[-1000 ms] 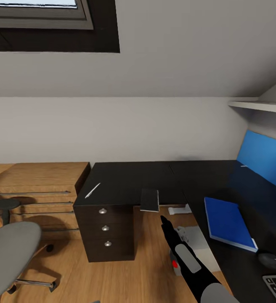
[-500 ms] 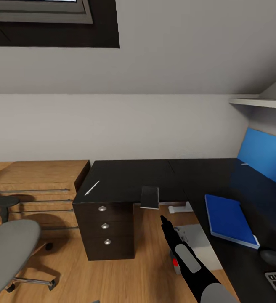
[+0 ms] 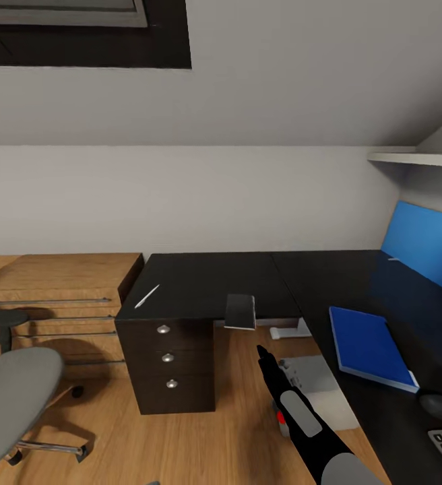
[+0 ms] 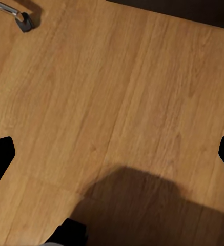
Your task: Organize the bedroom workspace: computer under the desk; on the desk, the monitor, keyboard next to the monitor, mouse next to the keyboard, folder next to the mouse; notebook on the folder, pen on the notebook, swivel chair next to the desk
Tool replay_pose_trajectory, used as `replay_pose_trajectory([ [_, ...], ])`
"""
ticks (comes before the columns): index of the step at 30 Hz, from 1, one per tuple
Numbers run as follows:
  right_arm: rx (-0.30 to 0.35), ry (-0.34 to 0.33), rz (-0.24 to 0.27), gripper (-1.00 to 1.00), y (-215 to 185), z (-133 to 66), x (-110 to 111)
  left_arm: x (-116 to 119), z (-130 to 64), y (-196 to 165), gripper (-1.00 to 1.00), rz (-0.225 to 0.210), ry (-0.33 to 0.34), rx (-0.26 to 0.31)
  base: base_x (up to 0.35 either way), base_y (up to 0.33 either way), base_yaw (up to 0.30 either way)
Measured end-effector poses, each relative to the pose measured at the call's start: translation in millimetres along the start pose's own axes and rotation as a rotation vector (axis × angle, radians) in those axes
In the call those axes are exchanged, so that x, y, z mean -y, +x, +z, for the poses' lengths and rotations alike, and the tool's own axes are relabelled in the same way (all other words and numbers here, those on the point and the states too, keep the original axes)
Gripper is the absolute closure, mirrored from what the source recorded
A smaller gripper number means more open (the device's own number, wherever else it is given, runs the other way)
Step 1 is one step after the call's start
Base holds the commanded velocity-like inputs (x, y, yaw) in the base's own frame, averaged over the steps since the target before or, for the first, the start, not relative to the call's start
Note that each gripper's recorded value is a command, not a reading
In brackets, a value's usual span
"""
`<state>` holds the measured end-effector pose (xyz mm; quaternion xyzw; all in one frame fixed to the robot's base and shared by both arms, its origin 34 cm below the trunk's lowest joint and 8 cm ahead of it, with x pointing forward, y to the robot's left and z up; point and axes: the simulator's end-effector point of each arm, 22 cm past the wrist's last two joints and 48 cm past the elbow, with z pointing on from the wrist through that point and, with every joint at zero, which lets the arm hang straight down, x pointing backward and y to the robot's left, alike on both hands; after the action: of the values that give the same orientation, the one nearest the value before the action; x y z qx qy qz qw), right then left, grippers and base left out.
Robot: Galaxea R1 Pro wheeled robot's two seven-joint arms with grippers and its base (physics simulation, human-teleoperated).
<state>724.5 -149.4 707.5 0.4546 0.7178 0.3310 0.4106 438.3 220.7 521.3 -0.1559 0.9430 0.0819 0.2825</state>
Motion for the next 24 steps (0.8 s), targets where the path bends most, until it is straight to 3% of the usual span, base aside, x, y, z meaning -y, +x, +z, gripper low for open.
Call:
replay_pose_trajectory([
  [7, 0.0, -0.001, 0.0, -1.0, 0.1, 0.0, -0.1, -0.6, 0.4, -1.2, -1.0, -0.002, -0.001, 0.003, 0.0, 0.0, 0.0],
  [24, -0.005, -0.003, 0.003, -1.0, 3.9, -0.3, -1.9, -1.4, 0.5, 0.8, -1.0, 0.001, -0.002, -0.001, 0.159, 0.039, 0.0],
])
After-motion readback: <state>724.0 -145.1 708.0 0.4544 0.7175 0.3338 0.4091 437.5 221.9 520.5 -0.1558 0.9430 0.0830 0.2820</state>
